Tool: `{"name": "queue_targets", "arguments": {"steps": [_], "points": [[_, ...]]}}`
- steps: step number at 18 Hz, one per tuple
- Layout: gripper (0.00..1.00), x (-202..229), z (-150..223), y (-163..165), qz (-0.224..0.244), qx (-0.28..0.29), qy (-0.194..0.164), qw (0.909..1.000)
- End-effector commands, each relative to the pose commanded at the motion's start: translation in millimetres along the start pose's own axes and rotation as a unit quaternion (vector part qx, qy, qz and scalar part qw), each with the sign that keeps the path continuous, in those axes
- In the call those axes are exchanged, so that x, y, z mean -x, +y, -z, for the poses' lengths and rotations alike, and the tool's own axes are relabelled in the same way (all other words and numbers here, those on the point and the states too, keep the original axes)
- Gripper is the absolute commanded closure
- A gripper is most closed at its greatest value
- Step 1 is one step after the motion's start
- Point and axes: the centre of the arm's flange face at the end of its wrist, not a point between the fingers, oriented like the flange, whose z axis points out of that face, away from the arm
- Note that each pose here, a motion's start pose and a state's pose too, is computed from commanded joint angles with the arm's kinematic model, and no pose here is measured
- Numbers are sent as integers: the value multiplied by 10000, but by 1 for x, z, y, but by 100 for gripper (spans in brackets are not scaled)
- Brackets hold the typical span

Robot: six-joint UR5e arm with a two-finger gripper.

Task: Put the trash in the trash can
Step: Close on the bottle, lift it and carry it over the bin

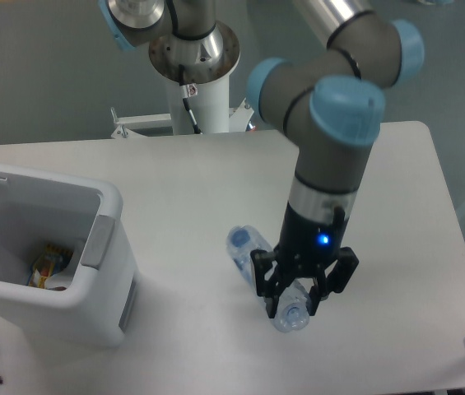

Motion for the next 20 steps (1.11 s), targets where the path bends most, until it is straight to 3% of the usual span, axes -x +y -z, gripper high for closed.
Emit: {"name": "queue_targets", "arguments": {"steps": [10,20], "points": [[63,-72,71,-32,-394,-775,796,9930],[63,-164,79,-28,-697,-955,1191,9858]]}}
